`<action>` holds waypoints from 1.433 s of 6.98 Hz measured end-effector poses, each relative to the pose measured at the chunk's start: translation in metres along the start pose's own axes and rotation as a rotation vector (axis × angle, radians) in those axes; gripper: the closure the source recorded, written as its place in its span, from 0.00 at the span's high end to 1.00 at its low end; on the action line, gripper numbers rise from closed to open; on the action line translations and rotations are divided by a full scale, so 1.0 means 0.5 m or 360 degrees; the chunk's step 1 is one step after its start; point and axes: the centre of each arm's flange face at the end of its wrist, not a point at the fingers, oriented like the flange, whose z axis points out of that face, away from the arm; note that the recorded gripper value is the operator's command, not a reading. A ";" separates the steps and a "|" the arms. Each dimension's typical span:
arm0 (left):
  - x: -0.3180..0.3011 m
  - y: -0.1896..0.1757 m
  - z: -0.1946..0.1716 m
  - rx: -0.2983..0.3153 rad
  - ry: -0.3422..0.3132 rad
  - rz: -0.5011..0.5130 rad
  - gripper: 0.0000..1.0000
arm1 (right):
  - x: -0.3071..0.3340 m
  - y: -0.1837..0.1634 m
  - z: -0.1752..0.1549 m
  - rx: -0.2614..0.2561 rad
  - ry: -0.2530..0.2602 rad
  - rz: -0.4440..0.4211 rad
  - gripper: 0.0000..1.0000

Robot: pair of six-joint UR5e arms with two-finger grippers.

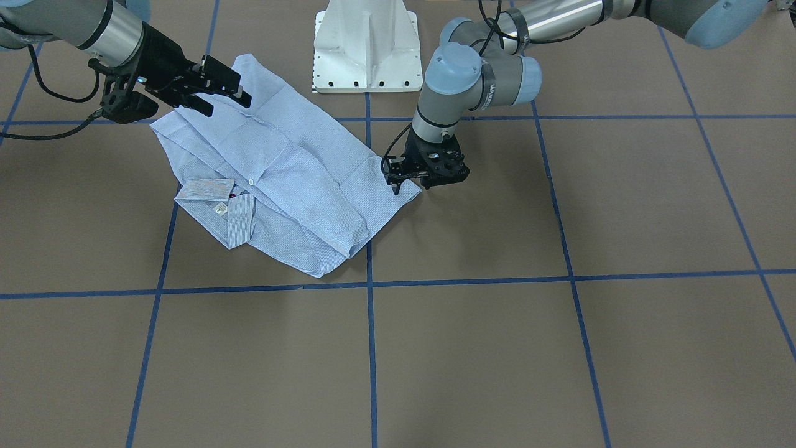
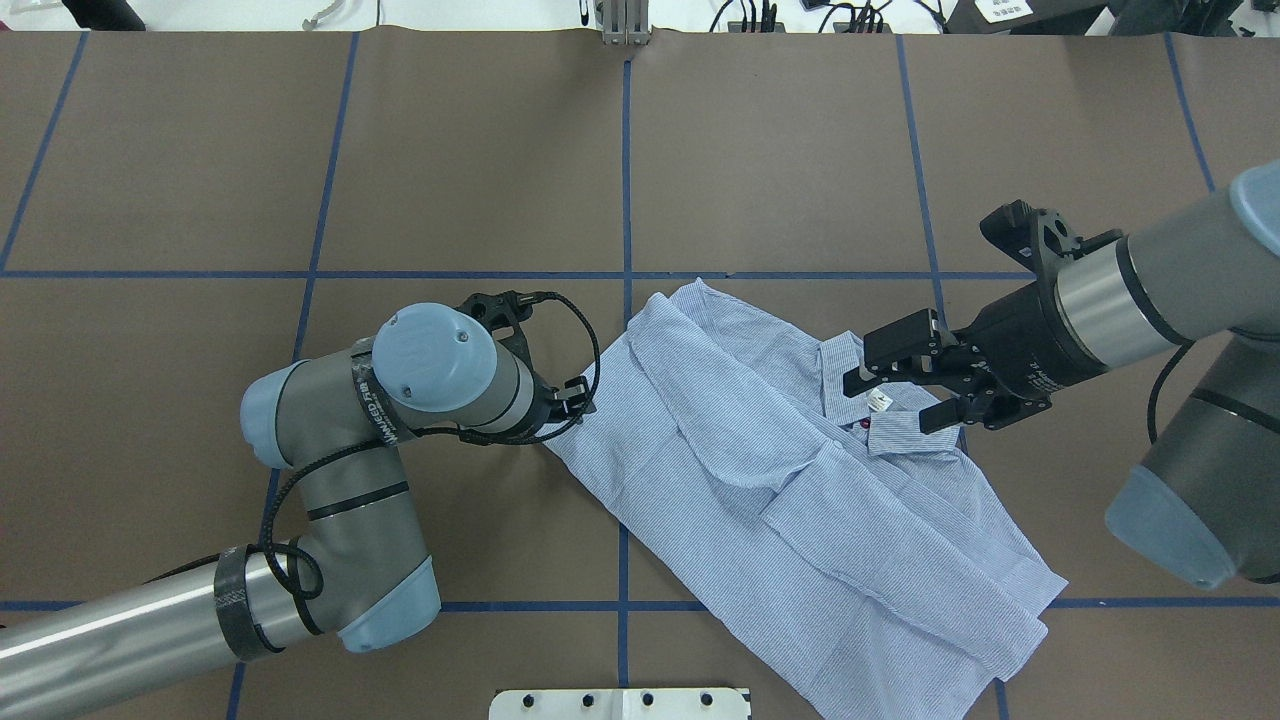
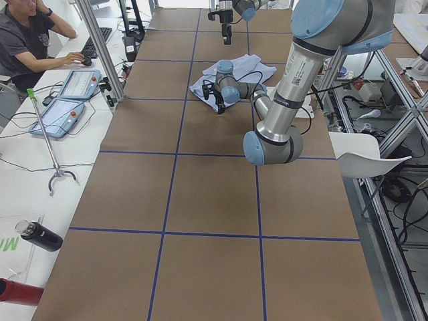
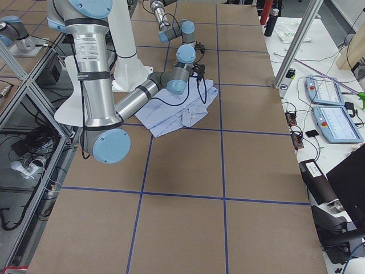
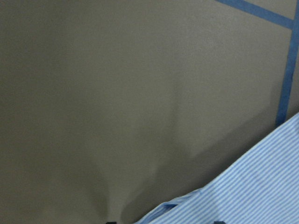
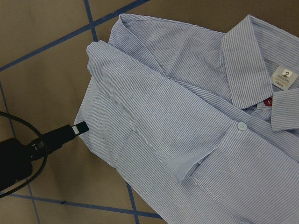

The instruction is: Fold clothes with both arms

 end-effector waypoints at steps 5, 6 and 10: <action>0.003 0.010 0.018 -0.0014 -0.0017 0.0004 0.41 | 0.003 -0.003 0.001 0.0001 0.0006 0.0008 1.00; 0.009 0.012 0.012 -0.0014 -0.0007 0.0006 0.38 | 0.005 -0.005 0.003 0.0001 0.0010 0.0012 1.00; 0.021 0.013 -0.002 -0.0011 0.0016 0.0001 0.00 | 0.009 -0.010 0.006 0.0001 0.0016 0.0019 1.00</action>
